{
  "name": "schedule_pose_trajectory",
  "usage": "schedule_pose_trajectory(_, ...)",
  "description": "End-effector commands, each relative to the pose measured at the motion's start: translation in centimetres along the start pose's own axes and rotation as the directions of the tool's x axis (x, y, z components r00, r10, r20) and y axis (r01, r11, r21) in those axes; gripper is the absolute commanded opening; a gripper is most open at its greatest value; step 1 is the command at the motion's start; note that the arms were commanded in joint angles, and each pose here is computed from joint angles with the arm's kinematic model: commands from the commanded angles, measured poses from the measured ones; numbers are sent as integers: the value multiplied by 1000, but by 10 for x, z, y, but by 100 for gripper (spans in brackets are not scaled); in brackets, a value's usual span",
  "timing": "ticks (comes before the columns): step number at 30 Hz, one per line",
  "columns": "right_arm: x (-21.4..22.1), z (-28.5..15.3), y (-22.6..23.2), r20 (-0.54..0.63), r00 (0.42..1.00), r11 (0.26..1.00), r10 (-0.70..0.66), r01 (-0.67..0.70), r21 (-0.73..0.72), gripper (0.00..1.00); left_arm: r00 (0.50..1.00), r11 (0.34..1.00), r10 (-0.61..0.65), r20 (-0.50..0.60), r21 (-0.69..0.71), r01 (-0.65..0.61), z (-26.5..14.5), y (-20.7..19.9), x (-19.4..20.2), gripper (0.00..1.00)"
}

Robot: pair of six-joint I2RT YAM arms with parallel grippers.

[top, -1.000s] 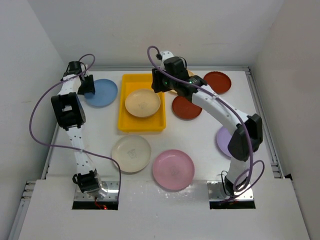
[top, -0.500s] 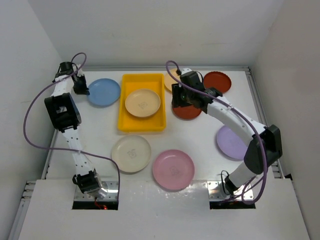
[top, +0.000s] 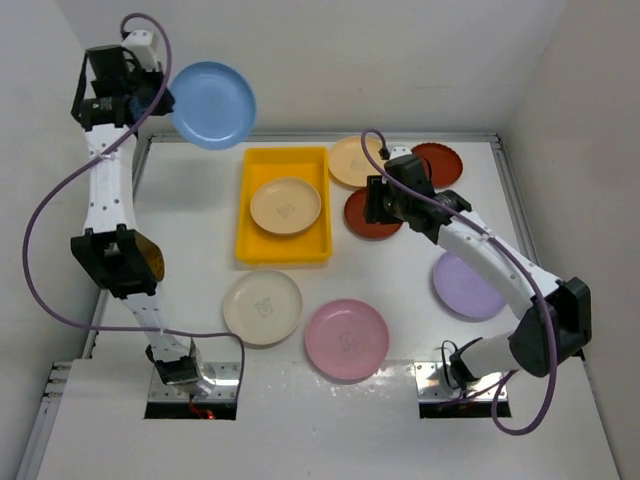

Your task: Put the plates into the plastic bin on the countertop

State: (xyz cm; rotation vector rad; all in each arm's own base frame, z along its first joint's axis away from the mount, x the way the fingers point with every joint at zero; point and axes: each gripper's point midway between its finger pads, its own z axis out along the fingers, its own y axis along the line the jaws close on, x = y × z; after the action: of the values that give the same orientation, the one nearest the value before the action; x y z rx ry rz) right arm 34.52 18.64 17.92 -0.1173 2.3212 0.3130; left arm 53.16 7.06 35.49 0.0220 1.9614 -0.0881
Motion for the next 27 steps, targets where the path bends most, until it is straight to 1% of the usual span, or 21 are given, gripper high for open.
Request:
schedule_pose_trajectory(1,-14,-12,-1,76,997,1000,25,-25,1,48,987,985,-3,-158,169,30,30,-58,59,0)
schedule_pose_trajectory(2,-15,-15,-2,83,996,1000,29,-29,5,48,981,981,16,-191,193,21,37,-78,72,0)
schedule_pose_trajectory(4,-14,-19,-6,85,996,999,28,-30,19,48,965,975,26,-260,220,33,48,-94,102,0)
schedule_pose_trajectory(6,-12,-23,-11,86,996,999,28,-31,38,48,952,959,28,-304,278,61,57,-116,120,0)
schedule_pose_trajectory(9,-5,-29,-19,82,996,997,27,-32,65,48,947,949,45,-317,310,59,60,-133,127,0)
schedule_pose_trajectory(11,1,-30,-24,78,997,996,30,-36,82,48,940,946,50,-337,317,63,63,-137,137,0)
schedule_pose_trajectory(13,3,-31,-25,77,996,995,35,-42,87,48,925,941,54,-376,330,79,65,-143,154,0)
schedule_pose_trajectory(17,6,-31,-26,74,996,995,45,-52,88,48,882,934,97,-461,349,79,68,-150,201,0)
schedule_pose_trajectory(19,4,-29,-24,73,996,995,45,-51,85,48,879,929,105,-465,361,80,67,-151,204,0)
schedule_pose_trajectory(20,1,-30,-23,78,996,996,39,-45,80,48,875,922,111,-472,377,86,66,-157,208,4)
schedule_pose_trajectory(22,0,-28,-21,71,997,996,33,-39,80,48,869,924,127,-478,376,72,68,-159,214,9)
schedule_pose_trajectory(23,0,-29,-23,73,997,996,32,-38,85,48,863,921,134,-487,382,73,67,-163,219,14)
schedule_pose_trajectory(25,-1,-28,-21,70,997,996,30,-36,79,48,858,921,153,-490,386,57,69,-165,224,19)
schedule_pose_trajectory(26,-2,-28,-21,68,997,996,32,-37,78,48,849,920,161,-504,388,56,67,-165,230,25)
schedule_pose_trajectory(27,-1,-27,-20,61,998,996,27,-32,78,48,848,915,176,-499,400,46,67,-169,230,27)
